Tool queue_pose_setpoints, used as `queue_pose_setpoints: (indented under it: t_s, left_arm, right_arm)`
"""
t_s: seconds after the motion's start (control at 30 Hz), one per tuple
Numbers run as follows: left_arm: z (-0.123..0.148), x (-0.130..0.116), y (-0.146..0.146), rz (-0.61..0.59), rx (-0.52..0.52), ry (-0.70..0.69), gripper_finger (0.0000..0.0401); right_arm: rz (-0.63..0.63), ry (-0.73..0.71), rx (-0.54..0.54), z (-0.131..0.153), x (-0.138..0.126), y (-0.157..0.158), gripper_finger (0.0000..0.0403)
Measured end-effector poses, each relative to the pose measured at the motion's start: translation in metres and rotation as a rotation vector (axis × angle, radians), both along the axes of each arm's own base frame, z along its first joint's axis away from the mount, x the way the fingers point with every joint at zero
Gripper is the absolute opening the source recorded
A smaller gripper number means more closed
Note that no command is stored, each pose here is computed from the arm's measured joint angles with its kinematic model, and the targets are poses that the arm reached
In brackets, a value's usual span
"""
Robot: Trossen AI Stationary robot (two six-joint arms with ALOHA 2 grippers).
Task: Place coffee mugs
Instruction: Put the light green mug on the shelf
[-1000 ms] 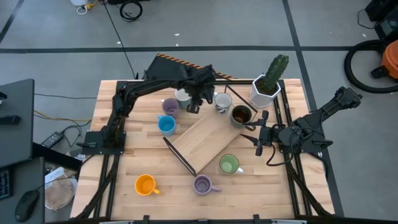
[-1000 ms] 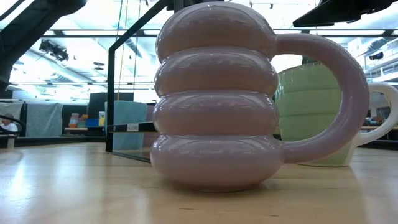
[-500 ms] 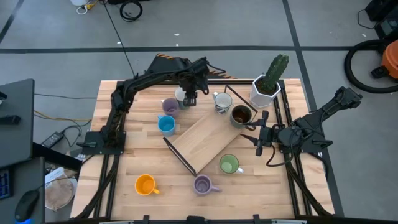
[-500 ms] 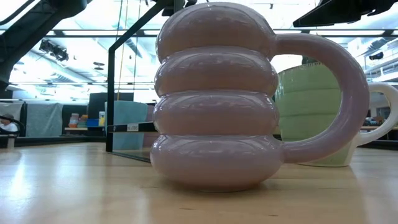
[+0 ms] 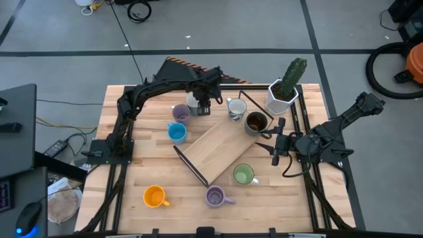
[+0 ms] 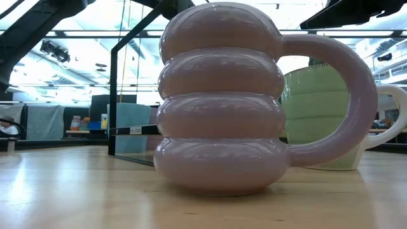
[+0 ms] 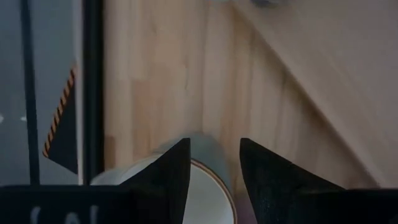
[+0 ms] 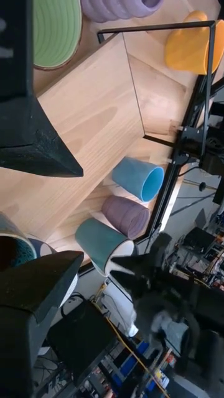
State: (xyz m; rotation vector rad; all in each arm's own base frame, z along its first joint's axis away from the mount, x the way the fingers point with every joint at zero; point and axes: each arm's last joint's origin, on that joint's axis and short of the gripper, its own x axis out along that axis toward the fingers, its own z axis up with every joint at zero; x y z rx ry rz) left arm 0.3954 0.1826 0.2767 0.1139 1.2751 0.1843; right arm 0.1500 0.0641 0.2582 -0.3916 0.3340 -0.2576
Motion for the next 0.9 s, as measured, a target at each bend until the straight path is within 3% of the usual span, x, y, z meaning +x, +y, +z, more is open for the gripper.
queue_pose_setpoints:
  t_s: [0.37,0.77,0.9]
  left_arm:
    - [0.002,-0.005,0.007,0.373,-0.012,-0.046,0.0146]
    - [0.001,-0.009,0.005,0.459,-0.049,-0.022,0.0193]
    - [-0.011,-0.01,0.006,0.477,-0.069,0.027,0.0208]
  right_arm:
    - [-0.001,-0.005,0.002,0.0,0.0,0.0,0.021]
    - [-0.005,-0.009,0.018,0.0,0.0,0.0,0.021]
    - [-0.005,-0.01,0.021,0.0,0.0,0.0,0.021]
